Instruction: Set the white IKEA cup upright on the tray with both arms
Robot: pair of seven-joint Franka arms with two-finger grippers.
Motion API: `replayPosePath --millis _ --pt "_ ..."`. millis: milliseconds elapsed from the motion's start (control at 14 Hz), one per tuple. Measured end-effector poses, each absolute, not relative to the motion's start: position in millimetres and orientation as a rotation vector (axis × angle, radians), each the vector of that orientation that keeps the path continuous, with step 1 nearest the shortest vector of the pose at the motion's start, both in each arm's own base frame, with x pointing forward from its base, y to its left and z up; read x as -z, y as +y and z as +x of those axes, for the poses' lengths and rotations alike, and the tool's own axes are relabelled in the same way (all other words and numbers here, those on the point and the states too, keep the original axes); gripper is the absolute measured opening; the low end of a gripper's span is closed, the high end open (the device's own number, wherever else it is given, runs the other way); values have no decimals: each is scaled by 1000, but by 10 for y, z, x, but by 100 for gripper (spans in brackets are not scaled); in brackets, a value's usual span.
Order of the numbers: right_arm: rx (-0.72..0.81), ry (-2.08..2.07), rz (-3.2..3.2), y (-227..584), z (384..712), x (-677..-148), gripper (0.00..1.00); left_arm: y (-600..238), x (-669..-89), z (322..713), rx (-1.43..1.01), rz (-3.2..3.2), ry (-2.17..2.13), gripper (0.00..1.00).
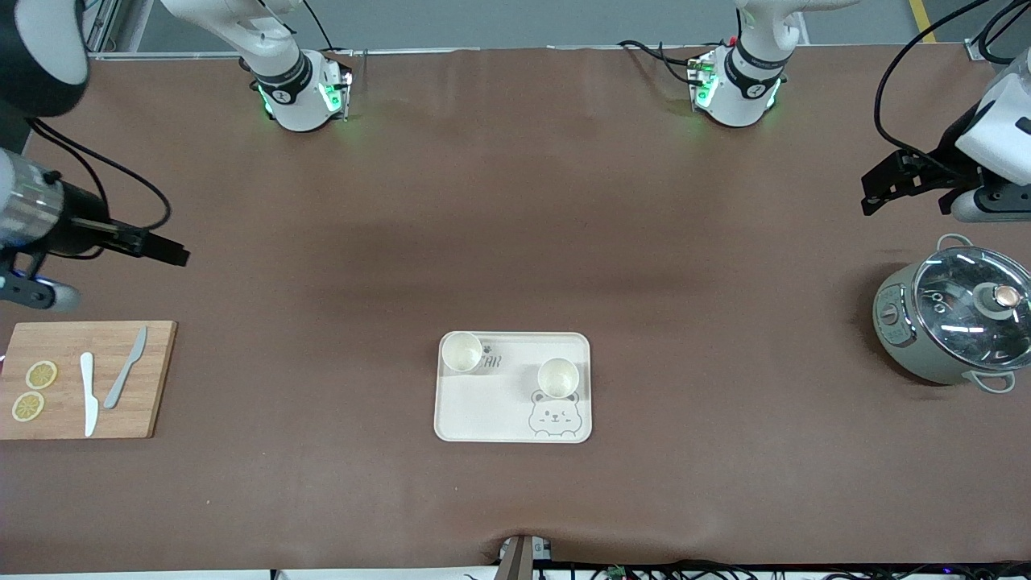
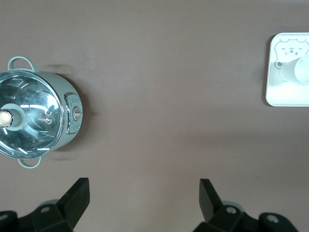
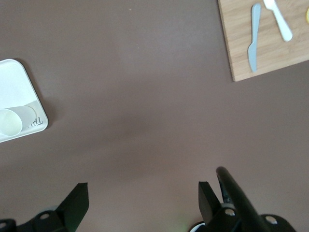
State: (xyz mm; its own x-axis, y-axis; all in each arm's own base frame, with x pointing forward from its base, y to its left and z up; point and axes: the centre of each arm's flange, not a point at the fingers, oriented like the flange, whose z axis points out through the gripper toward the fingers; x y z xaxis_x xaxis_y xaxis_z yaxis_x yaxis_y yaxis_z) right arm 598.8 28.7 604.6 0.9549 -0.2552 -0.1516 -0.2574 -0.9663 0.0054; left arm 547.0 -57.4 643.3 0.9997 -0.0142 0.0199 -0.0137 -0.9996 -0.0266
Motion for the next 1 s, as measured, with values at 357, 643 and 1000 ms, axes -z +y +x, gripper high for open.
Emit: replayPosePath --millis 357,643,1000 --pt "-195 299 -3083 -297 5589 -6338 100 -552 -6432 5461 20 -3114 16 100" --pt "-158 223 -3084 -351 5284 -6526 100 -517 -6448 5445 15 -3113 5 100" --pt "-137 208 -3089 -411 5236 -6547 100 -516 -6459 5442 18 -3113 5 100"
